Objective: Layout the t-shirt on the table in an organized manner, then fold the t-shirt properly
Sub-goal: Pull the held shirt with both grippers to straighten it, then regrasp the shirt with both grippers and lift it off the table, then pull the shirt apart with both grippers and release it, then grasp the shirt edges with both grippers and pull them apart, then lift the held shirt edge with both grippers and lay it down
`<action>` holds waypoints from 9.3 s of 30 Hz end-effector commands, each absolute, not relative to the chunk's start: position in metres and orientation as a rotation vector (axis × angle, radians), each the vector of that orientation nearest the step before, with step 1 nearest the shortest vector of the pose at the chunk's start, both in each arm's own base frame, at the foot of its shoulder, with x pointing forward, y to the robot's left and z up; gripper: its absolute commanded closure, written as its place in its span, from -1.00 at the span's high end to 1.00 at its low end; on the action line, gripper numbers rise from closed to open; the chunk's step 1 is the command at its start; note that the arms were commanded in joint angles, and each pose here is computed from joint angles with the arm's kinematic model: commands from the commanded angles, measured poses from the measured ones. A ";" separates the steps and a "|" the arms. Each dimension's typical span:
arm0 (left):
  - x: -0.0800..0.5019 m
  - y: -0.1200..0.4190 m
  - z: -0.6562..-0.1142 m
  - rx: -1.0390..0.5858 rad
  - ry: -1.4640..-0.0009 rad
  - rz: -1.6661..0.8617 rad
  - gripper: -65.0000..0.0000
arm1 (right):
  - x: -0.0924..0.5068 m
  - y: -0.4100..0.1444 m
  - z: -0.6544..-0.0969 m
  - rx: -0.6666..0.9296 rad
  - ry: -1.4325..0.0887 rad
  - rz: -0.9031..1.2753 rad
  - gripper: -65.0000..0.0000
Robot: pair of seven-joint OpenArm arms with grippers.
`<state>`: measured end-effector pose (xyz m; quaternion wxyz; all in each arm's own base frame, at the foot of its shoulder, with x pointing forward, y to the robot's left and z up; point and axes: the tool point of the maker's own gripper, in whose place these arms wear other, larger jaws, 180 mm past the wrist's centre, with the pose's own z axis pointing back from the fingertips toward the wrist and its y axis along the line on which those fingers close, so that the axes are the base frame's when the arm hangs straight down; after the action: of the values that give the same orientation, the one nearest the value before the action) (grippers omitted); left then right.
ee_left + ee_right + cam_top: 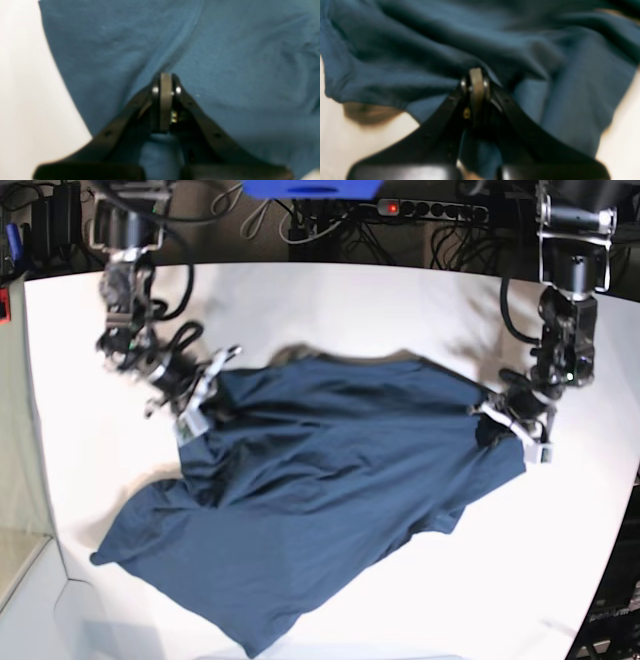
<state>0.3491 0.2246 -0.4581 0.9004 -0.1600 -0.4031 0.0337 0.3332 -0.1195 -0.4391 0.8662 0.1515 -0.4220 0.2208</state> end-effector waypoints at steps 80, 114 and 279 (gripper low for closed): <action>0.304 0.094 -0.510 -0.155 -0.366 -0.508 -0.25 | 0.301 -0.245 -0.467 0.042 -0.644 0.343 -0.62; 0.244 0.278 -0.377 0.163 -0.636 -0.035 -0.24 | 0.301 -0.241 -0.343 -0.129 -1.022 0.321 0.32; 0.440 0.217 -0.280 -0.103 -1.068 -0.070 -0.99 | 0.377 -0.282 -0.269 -0.113 -1.254 0.292 -1.00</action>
<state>0.4301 0.2141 -0.3001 0.8734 -0.0522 -0.4829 -0.0347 0.3724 -0.2777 -0.2854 0.8124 -0.0440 -0.5653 0.1365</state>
